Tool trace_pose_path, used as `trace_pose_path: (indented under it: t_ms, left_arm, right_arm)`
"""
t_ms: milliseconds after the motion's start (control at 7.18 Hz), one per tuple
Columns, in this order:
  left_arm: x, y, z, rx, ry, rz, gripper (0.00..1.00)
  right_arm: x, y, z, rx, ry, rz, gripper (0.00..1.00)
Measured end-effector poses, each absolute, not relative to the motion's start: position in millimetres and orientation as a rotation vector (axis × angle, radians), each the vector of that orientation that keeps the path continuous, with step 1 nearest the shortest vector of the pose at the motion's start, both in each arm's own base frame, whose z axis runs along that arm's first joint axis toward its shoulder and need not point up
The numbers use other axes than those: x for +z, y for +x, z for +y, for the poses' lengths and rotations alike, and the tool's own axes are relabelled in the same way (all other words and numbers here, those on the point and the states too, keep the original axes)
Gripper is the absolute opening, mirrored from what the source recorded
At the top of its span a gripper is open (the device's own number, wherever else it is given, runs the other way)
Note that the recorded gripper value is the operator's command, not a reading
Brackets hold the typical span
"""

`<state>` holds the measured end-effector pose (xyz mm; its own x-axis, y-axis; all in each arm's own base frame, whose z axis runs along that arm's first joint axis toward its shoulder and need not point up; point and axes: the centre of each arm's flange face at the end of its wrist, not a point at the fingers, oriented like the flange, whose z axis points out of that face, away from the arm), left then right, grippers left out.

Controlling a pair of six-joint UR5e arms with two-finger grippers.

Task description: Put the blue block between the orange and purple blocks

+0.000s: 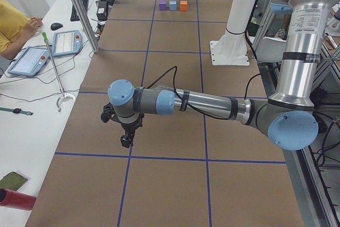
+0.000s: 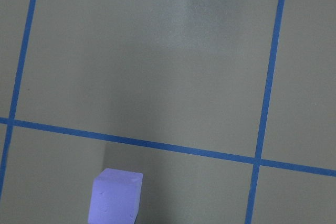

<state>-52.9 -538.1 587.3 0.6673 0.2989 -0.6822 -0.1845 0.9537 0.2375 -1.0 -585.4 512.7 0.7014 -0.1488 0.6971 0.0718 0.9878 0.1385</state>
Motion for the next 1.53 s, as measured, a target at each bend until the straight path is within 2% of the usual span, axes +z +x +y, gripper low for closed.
trace_pose_path:
  t_ms: [1532]
  left_arm:
    - [576,-52,-545,0.284,0.17,0.784,1.0]
  right_arm:
    - [500,-9,-591,-0.133,0.115,-0.787,1.0]
